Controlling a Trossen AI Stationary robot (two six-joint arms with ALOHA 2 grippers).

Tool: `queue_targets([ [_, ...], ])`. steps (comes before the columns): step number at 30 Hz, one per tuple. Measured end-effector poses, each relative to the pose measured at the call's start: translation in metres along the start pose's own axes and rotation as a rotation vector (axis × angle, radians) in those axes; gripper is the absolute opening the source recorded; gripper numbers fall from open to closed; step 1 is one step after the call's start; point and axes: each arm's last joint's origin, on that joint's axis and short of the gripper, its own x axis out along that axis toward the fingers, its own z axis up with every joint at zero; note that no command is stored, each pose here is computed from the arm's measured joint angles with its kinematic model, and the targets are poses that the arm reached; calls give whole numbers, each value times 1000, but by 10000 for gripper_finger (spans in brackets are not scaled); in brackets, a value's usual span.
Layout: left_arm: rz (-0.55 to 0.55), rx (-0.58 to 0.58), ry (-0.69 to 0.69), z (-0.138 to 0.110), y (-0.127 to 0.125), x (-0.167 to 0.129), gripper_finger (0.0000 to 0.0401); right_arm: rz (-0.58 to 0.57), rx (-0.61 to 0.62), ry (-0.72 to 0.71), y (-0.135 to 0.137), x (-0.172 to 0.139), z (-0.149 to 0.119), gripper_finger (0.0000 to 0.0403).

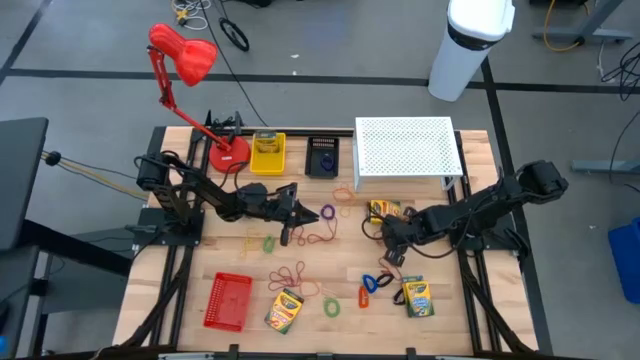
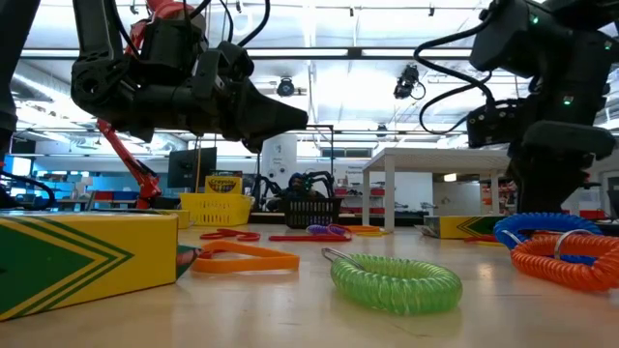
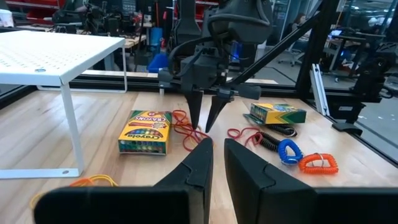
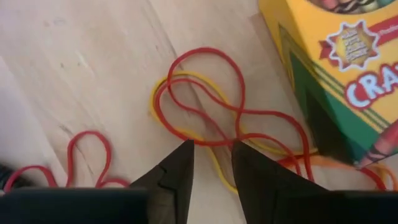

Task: Pick & Place Office Desk Supplies
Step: Put the red rubber band into the red bin

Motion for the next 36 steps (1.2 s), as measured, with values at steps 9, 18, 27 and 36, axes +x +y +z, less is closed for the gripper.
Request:
queue_targets([
  [9,0,0,3,0,0,0,46,-6,-27,6,4,11,2,103],
  [18,0,-2,7,-1,0,0,46,38,-6,-41,10,2,11,23],
  [27,0,-2,8,-1,0,0,46,144,-66,-191,31,-22,42,5],
  [36,0,-2,9,-1,0,0,46,280,-133,-387,49,-36,66,3],
])
